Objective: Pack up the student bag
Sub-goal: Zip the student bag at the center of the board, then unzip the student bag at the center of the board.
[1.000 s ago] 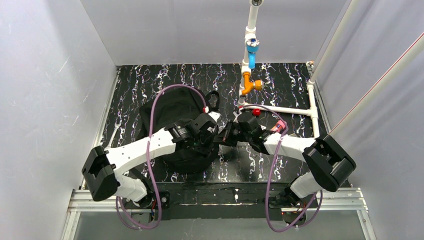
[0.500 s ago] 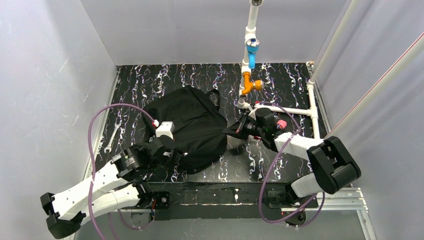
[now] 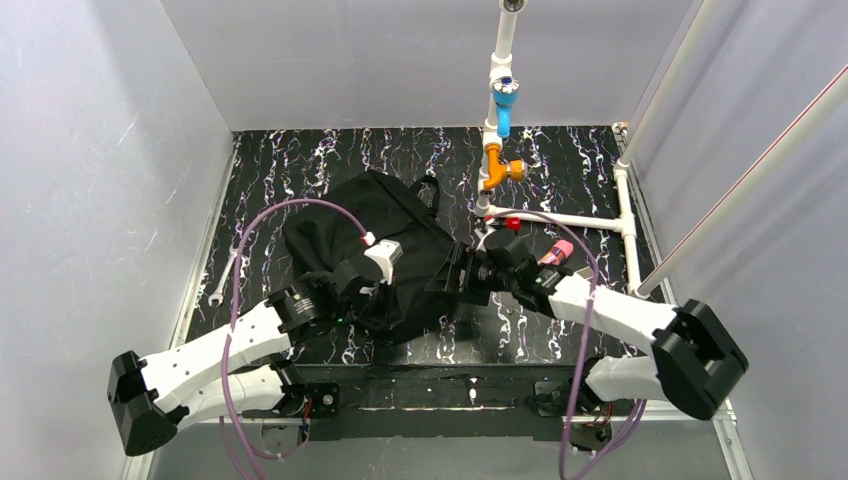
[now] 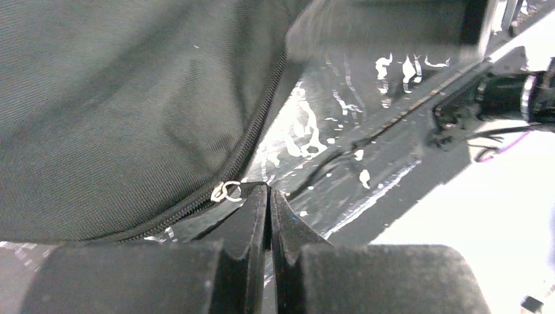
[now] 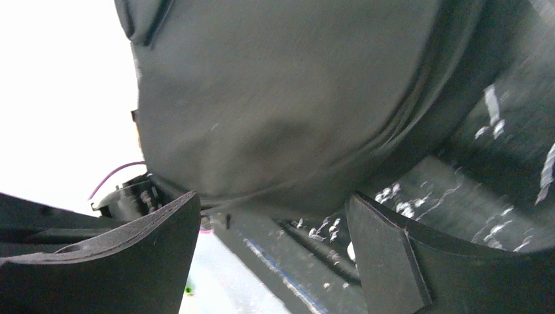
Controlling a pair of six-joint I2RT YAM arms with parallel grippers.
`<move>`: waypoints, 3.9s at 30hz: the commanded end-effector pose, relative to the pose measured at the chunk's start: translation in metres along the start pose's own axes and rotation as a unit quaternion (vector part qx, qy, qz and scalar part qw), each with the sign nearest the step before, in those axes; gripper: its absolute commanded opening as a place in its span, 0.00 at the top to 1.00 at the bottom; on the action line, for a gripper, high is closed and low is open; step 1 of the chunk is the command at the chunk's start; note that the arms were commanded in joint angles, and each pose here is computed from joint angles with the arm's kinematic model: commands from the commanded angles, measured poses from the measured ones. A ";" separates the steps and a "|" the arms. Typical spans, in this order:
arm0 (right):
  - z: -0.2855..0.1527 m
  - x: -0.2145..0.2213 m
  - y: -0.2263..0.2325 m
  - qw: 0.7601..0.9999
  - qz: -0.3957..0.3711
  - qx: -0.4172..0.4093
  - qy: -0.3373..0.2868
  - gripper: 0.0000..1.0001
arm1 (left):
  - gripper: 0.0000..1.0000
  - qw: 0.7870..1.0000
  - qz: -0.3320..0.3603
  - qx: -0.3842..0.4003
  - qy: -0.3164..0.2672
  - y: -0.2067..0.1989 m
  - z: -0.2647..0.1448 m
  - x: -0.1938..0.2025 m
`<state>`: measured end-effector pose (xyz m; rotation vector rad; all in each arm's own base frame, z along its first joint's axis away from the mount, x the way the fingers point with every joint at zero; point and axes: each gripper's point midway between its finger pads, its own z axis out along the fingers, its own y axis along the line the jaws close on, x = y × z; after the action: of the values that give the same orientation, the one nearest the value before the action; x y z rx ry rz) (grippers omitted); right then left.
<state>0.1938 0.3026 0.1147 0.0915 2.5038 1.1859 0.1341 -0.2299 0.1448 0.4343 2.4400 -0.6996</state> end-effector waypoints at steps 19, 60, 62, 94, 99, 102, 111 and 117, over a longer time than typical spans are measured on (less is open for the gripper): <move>-0.001 -0.007 -0.017 0.977 0.176 0.013 -0.123 0.99 | 1.00 0.947 -0.088 -0.306 -0.045 0.115 -0.048 0.018; 0.045 0.042 0.023 0.965 -0.254 -0.014 -0.060 0.49 | 0.02 0.967 -0.072 -0.217 -0.113 0.117 -0.084 -0.100; 0.035 0.042 0.015 0.961 -0.271 0.015 -0.046 0.44 | 0.02 0.971 -0.063 -0.204 -0.107 0.114 -0.067 -0.116; 0.135 -0.155 0.068 0.879 -0.402 0.206 -0.148 0.39 | 0.55 0.962 -0.212 -0.165 -0.053 0.141 0.005 0.001; 0.140 -0.165 0.057 0.881 -0.395 0.210 -0.155 0.38 | 0.20 0.963 -0.180 -0.186 -0.073 0.145 -0.009 -0.014; 0.145 -0.163 0.056 0.883 -0.395 0.198 -0.155 0.38 | 0.09 0.952 -0.175 -0.241 -0.071 0.160 -0.023 -0.020; 0.159 -0.151 0.054 0.894 -0.392 0.170 -0.137 0.42 | 0.02 0.927 -0.252 -0.242 -0.134 0.167 -0.038 -0.054; 0.160 -0.148 0.055 0.897 -0.390 0.162 -0.133 0.65 | 0.02 0.926 -0.292 -0.215 -0.108 0.176 -0.021 -0.066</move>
<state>0.3830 0.4159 0.1045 -0.5799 2.1451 0.3443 0.2386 -0.0811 0.1274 -0.4894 2.4025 -0.3016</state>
